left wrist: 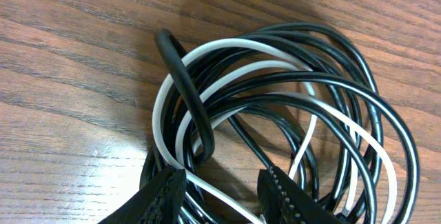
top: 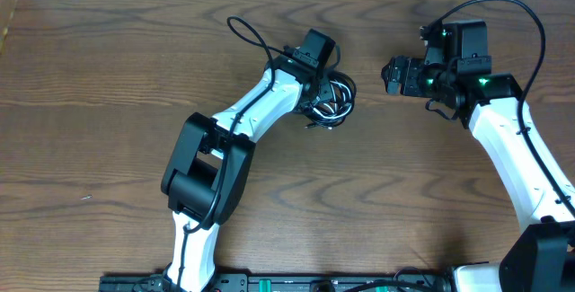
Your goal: Untangle cables
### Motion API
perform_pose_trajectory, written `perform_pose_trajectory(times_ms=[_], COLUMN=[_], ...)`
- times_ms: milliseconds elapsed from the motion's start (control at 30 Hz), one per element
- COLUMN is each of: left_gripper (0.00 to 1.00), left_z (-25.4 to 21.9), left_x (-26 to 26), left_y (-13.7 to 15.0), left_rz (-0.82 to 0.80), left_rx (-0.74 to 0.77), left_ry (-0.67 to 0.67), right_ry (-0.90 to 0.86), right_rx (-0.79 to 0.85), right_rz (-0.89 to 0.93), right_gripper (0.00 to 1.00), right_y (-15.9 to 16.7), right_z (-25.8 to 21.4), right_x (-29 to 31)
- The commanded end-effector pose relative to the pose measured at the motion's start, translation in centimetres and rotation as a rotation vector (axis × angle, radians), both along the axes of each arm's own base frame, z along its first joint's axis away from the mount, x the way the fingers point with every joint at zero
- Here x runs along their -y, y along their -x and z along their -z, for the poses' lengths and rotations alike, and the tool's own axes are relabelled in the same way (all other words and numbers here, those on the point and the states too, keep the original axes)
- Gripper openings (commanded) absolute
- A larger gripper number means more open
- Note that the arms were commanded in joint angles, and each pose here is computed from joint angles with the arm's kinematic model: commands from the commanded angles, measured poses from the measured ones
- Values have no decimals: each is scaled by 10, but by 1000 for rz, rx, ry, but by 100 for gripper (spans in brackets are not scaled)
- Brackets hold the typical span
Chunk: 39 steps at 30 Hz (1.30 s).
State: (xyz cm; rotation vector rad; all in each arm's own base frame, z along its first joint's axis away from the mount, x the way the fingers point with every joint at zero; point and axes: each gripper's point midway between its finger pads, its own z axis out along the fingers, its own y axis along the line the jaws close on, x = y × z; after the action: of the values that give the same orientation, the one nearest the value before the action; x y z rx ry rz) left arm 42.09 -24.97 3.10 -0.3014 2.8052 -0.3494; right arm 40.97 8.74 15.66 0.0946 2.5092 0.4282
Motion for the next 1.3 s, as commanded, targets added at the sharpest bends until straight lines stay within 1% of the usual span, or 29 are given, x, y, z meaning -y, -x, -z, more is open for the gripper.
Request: perform_pose_trajectory(times_ms=[0, 167, 233, 367, 400, 467, 600, 700, 800, 933, 1033, 1133, 1267], left_gripper=[41, 40, 34, 19, 13, 8, 7, 7, 7, 8, 7, 8, 7], left_z=[14, 26, 27, 27, 27, 27, 25, 11, -23, -77, -113, -139, -151], left_x=[7, 17, 19, 20, 20, 20, 19, 18, 20, 15, 14, 10, 7], left_y=[6, 16, 19, 19, 19, 18, 18, 17, 13, 12, 20, 27, 29], left_rz=[23, 51, 58, 61, 61, 59, 58, 76, 116, 115, 125, 129, 127], left_rx=[-19, -45, -48, -48, -48, -46, -44, -30, 23, 102, 147, 181, 197], left_ry=[-21, -37, -39, -40, -40, -38, -37, -23, 23, 75, 113, 136, 143], right_ry=[2, 2, 3, 2, 2, 2, 2, 2, 0, -12, -35, -73, -94], right_rx=[8, 7, 5, 5, 5, 4, 4, 4, 4, -5, -17, -42, -81], right_rz=[4, 4, 4, 4, 4, 4, 2, 1, 0, -15, -46, -73, -67], right_gripper=[93, 93, 93, 93, 93, 93, 93, 93, 93, 92, 88, 83, 73], right_y=[-3, -3, -2, -2, -2, -2, -2, -2, -2, -2, -3, -6, -11], right_z=[-4, -4, -4, -4, -4, -3, -3, -3, -3, 0, 7, 19, 39], right_x=[1, 1, 1, 1, 1, 1, 0, -1, -1, -6, -17, -31, -40])
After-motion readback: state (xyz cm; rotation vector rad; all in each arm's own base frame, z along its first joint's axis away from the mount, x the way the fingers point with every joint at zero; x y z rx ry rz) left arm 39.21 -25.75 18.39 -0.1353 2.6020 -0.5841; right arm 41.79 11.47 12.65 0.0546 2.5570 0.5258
